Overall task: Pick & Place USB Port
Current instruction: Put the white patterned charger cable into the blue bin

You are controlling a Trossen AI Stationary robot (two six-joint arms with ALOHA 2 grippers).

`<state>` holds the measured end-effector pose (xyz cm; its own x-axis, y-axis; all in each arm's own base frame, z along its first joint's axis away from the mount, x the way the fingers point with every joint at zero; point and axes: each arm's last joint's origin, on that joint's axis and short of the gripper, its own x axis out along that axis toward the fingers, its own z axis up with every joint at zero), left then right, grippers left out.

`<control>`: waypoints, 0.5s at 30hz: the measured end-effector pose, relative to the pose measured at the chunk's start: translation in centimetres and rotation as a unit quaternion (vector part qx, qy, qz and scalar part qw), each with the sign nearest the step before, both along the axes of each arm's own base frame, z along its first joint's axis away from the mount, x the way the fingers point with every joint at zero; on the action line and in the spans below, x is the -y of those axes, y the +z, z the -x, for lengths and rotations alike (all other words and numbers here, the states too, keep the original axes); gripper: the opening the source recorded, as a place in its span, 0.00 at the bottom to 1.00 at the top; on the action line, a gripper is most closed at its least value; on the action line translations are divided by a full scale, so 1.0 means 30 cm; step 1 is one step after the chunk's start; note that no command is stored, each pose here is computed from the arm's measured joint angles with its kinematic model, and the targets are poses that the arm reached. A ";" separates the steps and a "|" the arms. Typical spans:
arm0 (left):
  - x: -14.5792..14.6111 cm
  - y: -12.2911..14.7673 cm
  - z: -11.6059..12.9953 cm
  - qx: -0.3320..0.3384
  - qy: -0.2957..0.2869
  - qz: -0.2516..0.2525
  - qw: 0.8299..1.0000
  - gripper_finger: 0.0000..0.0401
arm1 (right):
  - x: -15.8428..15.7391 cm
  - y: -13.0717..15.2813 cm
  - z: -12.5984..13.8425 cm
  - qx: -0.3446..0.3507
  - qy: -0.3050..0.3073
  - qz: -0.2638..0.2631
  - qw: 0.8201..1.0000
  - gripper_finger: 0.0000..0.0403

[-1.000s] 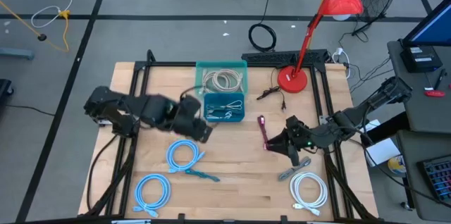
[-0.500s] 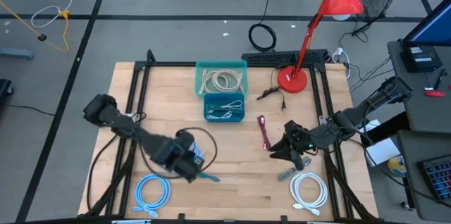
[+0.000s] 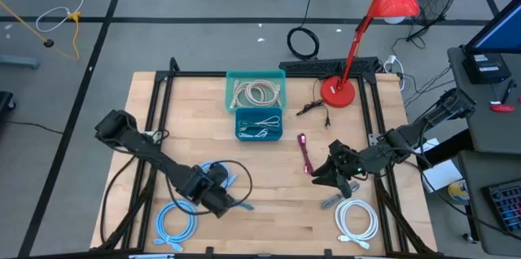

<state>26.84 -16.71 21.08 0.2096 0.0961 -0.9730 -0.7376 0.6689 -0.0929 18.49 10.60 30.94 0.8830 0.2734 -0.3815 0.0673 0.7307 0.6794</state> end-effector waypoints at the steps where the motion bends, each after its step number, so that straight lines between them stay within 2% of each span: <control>1: 0.001 0.001 -0.008 0.008 -0.014 0.003 1.000 0.36 | 0.000 0.000 0.000 0.000 0.000 0.000 1.000 0.32; 4: 0.001 0.004 -0.025 0.024 -0.059 0.001 0.998 0.36 | 0.000 0.000 0.000 0.000 -0.001 -0.001 1.000 0.32; 8: -0.028 0.005 -0.051 0.036 -0.050 0.000 0.998 0.36 | 0.000 0.000 0.000 0.000 -0.001 -0.001 1.000 0.32; 12: -0.047 0.011 -0.087 0.062 -0.061 0.018 0.996 0.36 | 0.000 -0.001 0.000 -0.002 -0.002 -0.001 1.000 0.32; 15: -0.054 0.018 -0.113 0.091 -0.074 0.026 0.993 0.36 | 0.011 -0.029 0.010 -0.053 -0.020 -0.005 0.998 0.32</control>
